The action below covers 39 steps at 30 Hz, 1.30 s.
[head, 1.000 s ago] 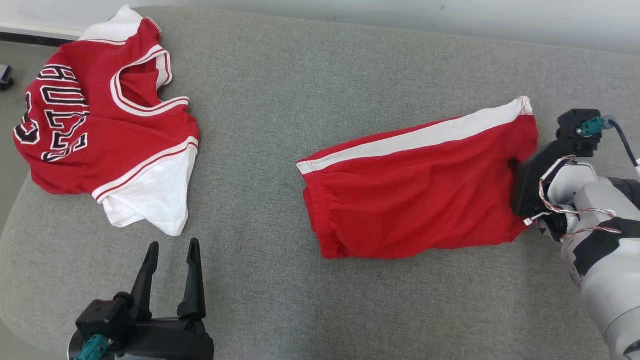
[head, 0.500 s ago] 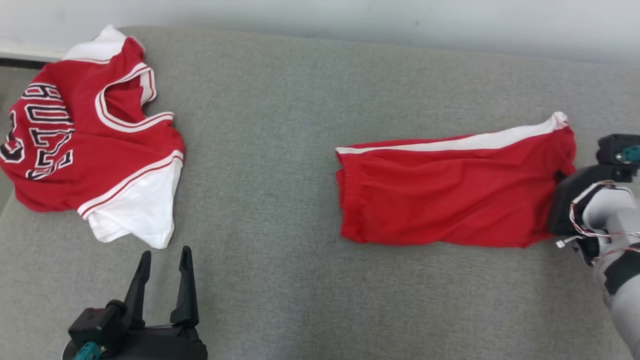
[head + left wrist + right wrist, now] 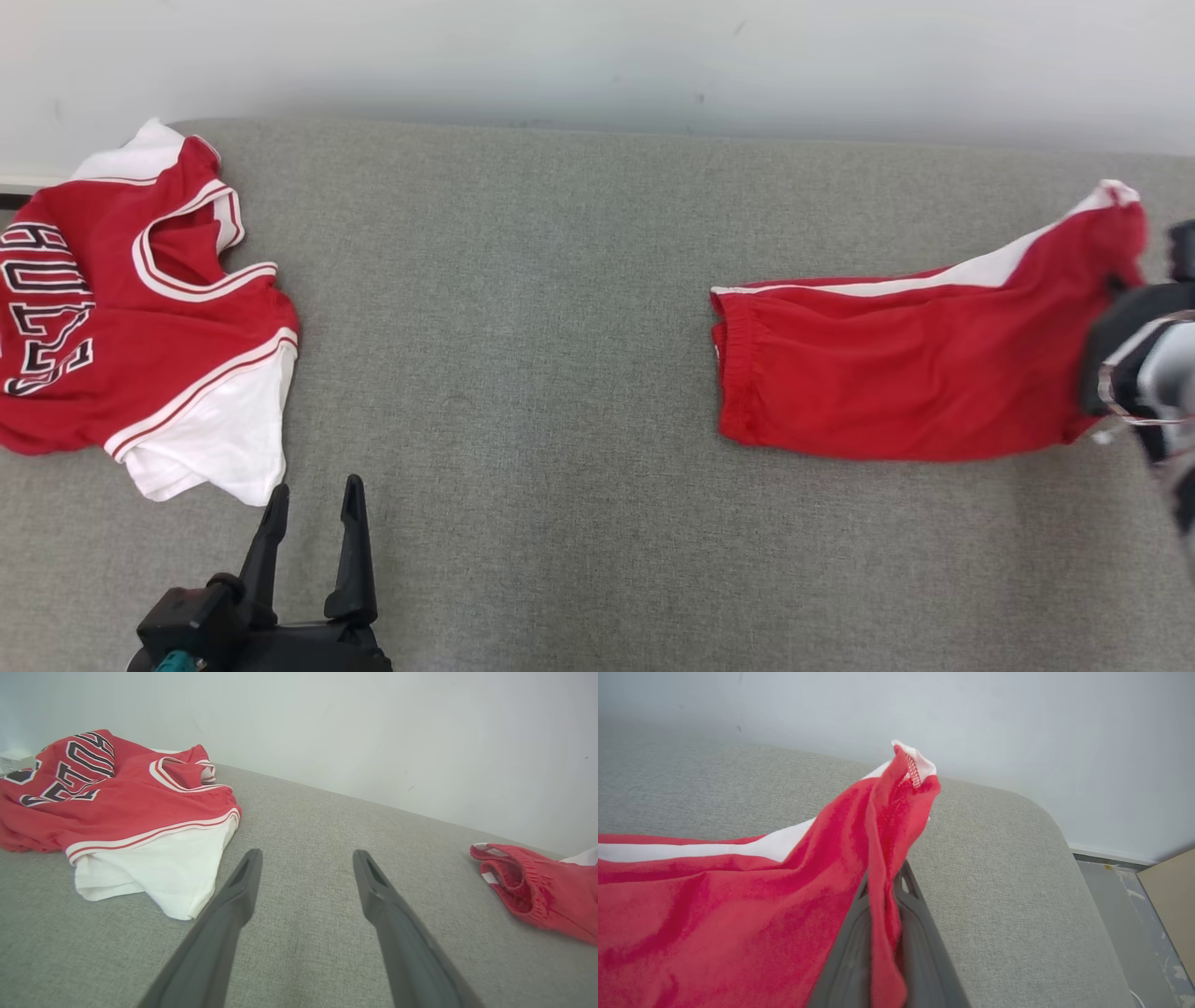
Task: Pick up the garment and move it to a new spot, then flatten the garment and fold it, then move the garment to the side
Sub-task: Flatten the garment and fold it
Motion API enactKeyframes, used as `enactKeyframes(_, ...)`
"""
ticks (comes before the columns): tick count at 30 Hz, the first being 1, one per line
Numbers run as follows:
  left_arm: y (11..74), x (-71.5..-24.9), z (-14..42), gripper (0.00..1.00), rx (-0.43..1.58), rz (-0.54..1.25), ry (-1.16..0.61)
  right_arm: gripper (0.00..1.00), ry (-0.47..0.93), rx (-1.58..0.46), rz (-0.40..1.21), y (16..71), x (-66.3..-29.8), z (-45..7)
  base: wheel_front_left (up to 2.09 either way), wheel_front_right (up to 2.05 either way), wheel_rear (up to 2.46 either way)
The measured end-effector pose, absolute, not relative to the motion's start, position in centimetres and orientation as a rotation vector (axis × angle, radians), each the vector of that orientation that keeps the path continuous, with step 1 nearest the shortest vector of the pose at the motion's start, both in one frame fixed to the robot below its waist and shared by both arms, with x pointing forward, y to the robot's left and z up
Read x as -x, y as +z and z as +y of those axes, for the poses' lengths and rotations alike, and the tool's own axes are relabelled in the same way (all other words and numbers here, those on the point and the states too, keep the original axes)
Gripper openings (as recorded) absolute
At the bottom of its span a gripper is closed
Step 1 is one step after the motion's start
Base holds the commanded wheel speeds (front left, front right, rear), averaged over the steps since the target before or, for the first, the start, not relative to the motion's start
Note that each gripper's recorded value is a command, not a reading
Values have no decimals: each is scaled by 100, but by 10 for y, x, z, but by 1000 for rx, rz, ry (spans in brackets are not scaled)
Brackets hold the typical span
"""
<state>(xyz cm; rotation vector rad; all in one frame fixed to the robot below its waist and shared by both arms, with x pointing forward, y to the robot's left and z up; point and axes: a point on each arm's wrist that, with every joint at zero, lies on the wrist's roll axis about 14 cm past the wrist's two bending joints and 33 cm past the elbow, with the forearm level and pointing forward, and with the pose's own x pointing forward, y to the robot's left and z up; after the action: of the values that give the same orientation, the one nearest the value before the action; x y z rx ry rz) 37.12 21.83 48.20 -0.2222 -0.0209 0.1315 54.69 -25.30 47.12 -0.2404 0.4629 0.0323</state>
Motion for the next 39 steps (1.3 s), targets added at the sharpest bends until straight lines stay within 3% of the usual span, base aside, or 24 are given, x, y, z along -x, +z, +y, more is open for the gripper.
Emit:
enactKeyframes(13,483,-364,219,100,231,-24,143,0,373,252,496,468,-537,-83,0,0,0)
enactKeyframes(22,483,-359,222,100,236,-24,160,0,465,275,580,451,-520,-41,0,0,0)
enactKeyframes(23,483,-359,223,100,236,-24,162,5,477,282,586,449,-517,-37,0,0,0)
enactKeyframes(24,483,-358,223,100,237,-25,164,37,488,279,584,448,-516,-33,0,0,0)
enactKeyframes(25,483,-358,224,100,237,-25,166,100,495,269,577,449,-515,-29,0,0,0)
enactKeyframes(29,484,-358,224,100,236,-26,169,100,523,200,523,463,-517,-14,0,0,0)
enactKeyframes(35,486,-359,223,100,239,-32,167,100,586,-77,387,511,-517,17,0,0,0)
enactKeyframes(39,486,-359,220,100,244,-33,160,100,542,-91,275,537,-530,-8,0,0,0)
